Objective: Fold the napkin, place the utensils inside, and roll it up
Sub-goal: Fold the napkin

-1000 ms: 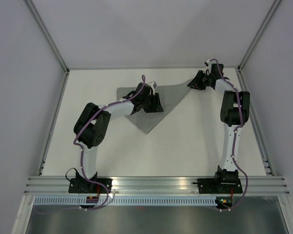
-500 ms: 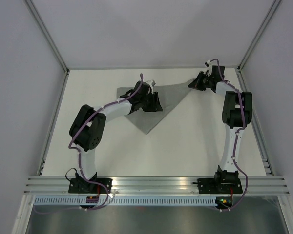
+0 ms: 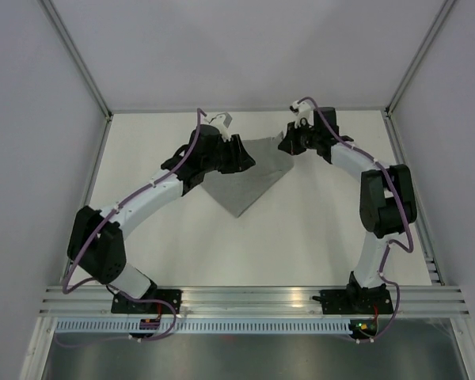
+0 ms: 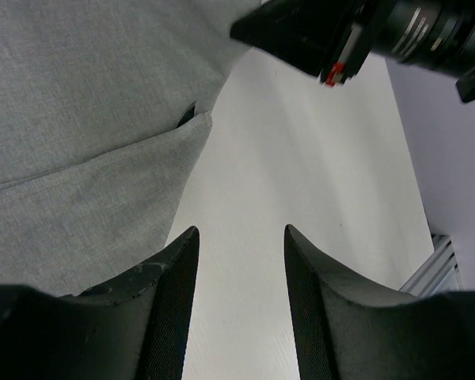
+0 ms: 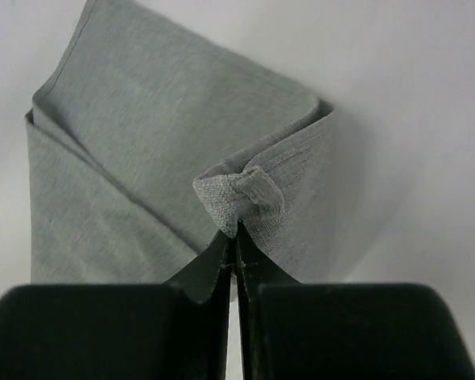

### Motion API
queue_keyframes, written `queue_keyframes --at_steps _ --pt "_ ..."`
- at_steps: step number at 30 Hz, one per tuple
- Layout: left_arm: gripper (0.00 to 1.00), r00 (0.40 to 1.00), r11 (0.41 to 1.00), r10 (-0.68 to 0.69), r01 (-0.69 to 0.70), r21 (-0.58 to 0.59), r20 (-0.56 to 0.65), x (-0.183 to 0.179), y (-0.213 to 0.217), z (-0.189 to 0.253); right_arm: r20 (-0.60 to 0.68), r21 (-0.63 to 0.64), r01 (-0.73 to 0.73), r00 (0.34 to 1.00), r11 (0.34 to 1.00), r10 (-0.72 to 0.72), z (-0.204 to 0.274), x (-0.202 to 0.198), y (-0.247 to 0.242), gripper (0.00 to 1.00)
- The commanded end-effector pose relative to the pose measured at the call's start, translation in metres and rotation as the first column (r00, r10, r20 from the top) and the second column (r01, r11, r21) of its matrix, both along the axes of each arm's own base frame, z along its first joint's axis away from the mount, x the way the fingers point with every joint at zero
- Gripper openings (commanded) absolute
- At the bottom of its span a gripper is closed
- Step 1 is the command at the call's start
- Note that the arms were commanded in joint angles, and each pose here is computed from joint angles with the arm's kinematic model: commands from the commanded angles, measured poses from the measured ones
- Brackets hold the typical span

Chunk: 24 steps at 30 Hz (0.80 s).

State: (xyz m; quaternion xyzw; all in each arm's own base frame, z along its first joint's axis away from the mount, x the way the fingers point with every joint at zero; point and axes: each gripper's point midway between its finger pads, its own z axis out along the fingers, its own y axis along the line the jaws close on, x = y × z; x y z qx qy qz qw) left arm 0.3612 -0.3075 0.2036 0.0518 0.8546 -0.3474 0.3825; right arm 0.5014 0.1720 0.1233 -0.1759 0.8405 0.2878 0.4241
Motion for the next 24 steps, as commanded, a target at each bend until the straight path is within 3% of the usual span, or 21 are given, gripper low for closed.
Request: queue_keyframes --at_steps 1,9,24 --pt "0.53 0.996 0.995 0.085 -0.085 -0.047 -0.001 -0.011 0.017 0.023 0.150 -0.133 -0.153 0.974 0.979 0.172 0.012 -0.027 0.032 0.07" --pt "0.55 0.975 0.971 0.220 -0.216 -0.108 0.033 -0.037 0.056 0.054 0.166 -0.260 -0.386 0.885 0.885 0.434 0.001 -0.093 0.098 0.08" --pt "0.56 0.972 0.966 0.233 -0.228 -0.119 0.028 -0.069 0.078 0.045 0.110 -0.323 -0.527 0.804 0.786 0.584 -0.032 -0.142 0.136 0.07"
